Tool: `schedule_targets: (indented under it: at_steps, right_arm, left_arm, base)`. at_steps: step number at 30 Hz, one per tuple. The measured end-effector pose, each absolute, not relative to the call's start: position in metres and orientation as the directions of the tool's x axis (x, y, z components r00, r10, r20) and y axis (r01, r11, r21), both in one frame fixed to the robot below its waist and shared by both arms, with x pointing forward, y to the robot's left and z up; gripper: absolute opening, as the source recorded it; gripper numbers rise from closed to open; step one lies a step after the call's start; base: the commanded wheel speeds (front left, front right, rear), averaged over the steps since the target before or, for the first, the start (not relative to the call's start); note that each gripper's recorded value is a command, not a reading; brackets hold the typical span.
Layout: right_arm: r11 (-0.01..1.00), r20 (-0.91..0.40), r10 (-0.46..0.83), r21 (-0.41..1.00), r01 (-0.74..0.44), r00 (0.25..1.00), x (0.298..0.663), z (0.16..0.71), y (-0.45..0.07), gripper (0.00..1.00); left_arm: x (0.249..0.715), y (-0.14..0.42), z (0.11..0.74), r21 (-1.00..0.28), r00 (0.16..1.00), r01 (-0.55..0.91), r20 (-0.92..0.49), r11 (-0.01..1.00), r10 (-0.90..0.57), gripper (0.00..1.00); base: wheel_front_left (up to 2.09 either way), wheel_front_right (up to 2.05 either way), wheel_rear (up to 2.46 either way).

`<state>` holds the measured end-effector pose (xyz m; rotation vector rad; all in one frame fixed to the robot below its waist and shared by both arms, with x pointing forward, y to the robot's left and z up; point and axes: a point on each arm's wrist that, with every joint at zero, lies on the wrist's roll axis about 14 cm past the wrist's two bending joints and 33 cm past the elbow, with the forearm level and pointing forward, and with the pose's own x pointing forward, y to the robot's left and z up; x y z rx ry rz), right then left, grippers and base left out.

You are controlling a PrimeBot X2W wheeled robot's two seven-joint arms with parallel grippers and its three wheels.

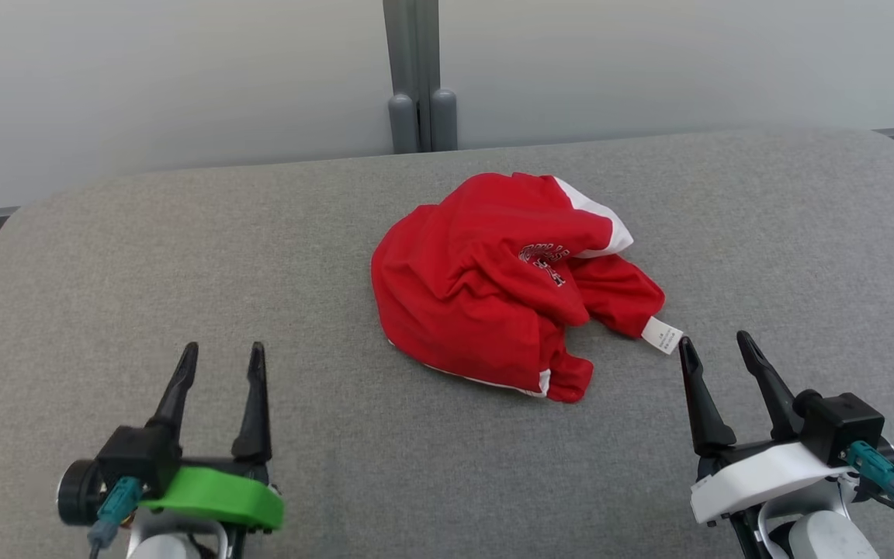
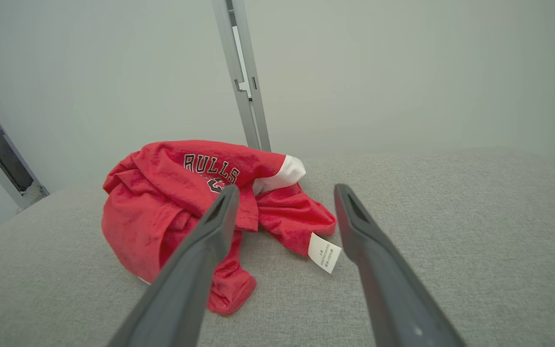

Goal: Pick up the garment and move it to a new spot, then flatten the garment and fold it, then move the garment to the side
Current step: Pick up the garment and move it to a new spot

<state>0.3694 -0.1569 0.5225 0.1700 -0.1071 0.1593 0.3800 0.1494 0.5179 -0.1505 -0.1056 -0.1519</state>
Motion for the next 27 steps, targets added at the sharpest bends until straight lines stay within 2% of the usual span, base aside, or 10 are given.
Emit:
schedule_targets:
  at_steps: [10,25,26,27]
  right_arm:
    - [0.978,0.111,0.111,0.167,-0.128,0.988,0.378,0.519,-0.17,1.0]
    - [0.986,0.058,-0.009,0.169,-0.001,0.998,0.374,0.5,-0.21,1.0]
    - [0.986,0.053,-0.014,0.169,0.004,0.998,0.374,0.499,-0.211,1.0]
    - [0.986,0.047,-0.02,0.168,0.012,0.999,0.373,0.497,-0.213,1.0]
  left_arm:
    - [0.428,0.065,0.536,-0.105,0.912,0.401,0.144,0.91,-0.385,1.0]
    - [0.452,-0.019,0.482,-0.103,0.8,0.595,-0.017,0.797,-0.6,1.0]
    - [0.453,-0.021,0.479,-0.109,0.798,0.596,-0.026,0.795,-0.602,0.92]
    - [0.454,-0.022,0.474,-0.11,0.795,0.598,-0.039,0.794,-0.605,0.37]
  base:
    - [0.0,0.0,0.0]
    - [0.0,0.0,0.0]
    - [0.0,0.0,0.0]
    - [0.0,0.0,0.0]
